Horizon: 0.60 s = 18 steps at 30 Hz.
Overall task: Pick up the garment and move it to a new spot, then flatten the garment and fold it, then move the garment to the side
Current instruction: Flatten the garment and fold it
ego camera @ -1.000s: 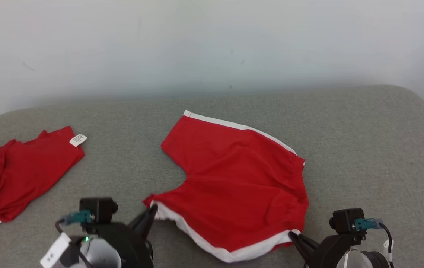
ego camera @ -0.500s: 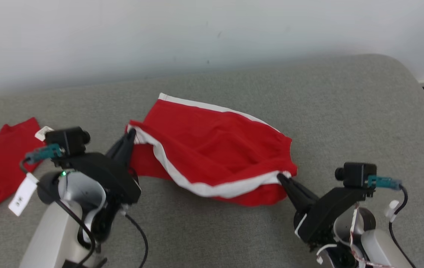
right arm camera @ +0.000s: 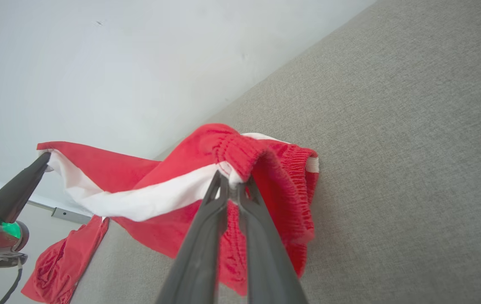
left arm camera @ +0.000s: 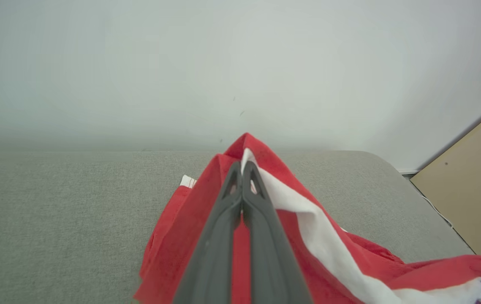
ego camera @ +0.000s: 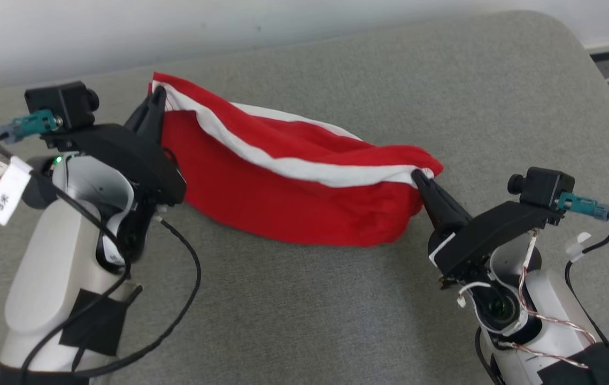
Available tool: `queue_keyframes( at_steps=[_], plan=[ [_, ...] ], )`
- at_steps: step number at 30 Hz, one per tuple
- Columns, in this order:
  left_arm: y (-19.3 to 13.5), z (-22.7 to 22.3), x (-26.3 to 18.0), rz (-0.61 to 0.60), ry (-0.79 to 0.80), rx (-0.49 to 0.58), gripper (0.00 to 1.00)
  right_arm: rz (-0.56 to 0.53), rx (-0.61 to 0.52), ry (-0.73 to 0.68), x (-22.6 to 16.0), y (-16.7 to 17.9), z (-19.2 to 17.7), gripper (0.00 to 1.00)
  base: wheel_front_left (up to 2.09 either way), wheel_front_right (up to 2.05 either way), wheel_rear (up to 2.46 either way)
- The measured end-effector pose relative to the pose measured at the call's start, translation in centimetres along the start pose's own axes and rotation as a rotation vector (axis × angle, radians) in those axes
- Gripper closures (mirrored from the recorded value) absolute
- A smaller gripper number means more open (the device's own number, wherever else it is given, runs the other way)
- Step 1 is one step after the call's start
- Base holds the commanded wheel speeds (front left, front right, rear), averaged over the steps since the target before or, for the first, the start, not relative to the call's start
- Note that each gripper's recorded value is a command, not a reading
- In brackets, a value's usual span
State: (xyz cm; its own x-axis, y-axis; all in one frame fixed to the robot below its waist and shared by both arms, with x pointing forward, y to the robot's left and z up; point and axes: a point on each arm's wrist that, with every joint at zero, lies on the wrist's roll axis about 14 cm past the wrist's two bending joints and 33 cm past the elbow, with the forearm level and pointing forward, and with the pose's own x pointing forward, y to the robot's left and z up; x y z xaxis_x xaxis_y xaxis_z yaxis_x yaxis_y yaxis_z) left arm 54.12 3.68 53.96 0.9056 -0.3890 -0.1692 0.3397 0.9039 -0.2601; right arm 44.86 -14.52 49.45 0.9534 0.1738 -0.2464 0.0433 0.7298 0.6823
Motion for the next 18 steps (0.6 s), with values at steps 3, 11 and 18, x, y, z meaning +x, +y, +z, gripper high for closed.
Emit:
queue_keyframes(
  at_steps=[3, 11, 18],
  plan=[
    [0.1, -0.6, 1.5, -0.003, 0.015, 0.009, 1.00, -0.015, 0.017, -0.019, 0.8, -0.5, 0.4, 1.00, 0.00, 0.00, 0.00],
    [-0.1, -1.4, 5.3, -0.008, 0.016, 0.035, 1.00, 0.012, 0.107, -0.046, 3.0, 0.2, 0.1, 1.00, 0.00, 0.00, 0.00],
    [0.0, -3.3, 6.9, -0.010, 0.046, 0.056, 1.00, -0.020, 0.136, -0.082, 3.9, -1.0, -0.2, 1.00, 0.00, 0.00, 0.00]
  ],
)
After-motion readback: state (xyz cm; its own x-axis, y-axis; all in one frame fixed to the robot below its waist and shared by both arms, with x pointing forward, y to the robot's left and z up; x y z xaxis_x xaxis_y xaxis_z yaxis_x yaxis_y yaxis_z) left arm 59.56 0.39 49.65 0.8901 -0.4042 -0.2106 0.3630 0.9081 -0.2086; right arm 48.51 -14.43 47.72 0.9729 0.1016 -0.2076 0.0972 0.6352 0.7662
